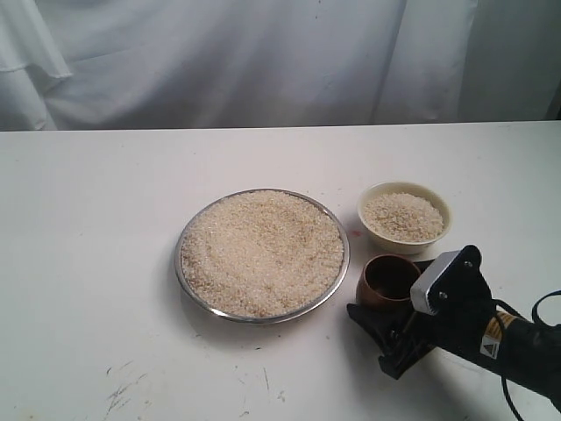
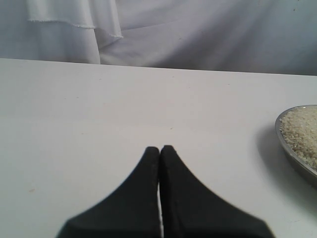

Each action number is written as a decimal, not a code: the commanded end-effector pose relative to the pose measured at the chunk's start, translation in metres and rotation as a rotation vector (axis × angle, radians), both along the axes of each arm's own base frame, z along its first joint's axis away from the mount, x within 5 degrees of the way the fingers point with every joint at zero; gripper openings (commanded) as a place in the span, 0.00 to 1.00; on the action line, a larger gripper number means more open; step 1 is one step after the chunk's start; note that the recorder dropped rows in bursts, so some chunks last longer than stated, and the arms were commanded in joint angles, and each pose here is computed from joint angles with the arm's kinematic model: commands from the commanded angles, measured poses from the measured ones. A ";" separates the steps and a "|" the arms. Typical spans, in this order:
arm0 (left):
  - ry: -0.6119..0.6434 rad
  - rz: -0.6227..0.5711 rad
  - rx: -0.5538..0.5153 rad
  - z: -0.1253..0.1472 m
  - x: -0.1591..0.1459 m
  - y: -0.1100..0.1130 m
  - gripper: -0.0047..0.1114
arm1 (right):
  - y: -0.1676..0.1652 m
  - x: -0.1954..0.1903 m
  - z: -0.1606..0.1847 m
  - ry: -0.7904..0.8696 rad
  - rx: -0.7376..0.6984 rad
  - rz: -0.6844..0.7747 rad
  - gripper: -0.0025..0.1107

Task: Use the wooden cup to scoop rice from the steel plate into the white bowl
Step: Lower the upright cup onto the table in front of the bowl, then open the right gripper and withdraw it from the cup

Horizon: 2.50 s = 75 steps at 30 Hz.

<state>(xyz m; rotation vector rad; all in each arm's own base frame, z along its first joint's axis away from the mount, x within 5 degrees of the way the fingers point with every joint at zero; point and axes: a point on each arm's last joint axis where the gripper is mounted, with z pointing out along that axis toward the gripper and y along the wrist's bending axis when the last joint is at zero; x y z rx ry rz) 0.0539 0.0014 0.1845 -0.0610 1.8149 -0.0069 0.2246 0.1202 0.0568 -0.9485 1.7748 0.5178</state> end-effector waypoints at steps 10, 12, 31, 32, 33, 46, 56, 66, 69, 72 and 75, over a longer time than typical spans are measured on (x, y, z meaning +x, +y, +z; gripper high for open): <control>-0.014 -0.002 0.001 0.000 0.000 0.000 0.04 | -0.003 0.003 -0.003 0.031 -0.001 -0.047 0.66; -0.014 -0.002 0.001 0.000 0.000 0.000 0.04 | -0.003 0.003 -0.003 0.031 -0.001 -0.047 0.66; -0.014 -0.002 0.001 0.000 0.000 0.000 0.04 | -0.005 0.005 -0.003 0.045 0.010 -0.089 0.69; -0.014 -0.002 0.001 0.000 0.000 0.000 0.04 | -0.005 0.004 -0.003 0.045 0.010 -0.086 0.69; -0.014 -0.002 0.001 0.000 0.000 0.000 0.04 | -0.005 0.005 -0.003 0.045 0.010 -0.091 0.69; -0.014 -0.002 0.001 0.000 0.000 0.000 0.04 | -0.007 0.006 -0.003 0.055 0.019 -0.126 0.77; -0.014 -0.002 0.001 0.000 0.000 0.000 0.04 | -0.005 0.006 0.003 0.026 0.021 -0.089 0.90; -0.014 -0.002 0.001 0.000 0.000 0.000 0.04 | -0.002 0.009 0.024 -0.011 0.085 -0.087 0.90; -0.014 -0.002 0.001 0.000 0.000 0.000 0.04 | -0.001 0.009 0.033 -0.037 0.103 -0.075 0.90; -0.014 -0.002 0.001 0.000 0.000 0.000 0.04 | -0.001 0.009 0.037 -0.018 0.101 -0.082 0.90; -0.014 -0.002 0.001 0.000 0.000 0.000 0.04 | 0.000 0.008 0.044 -0.012 0.117 -0.066 0.90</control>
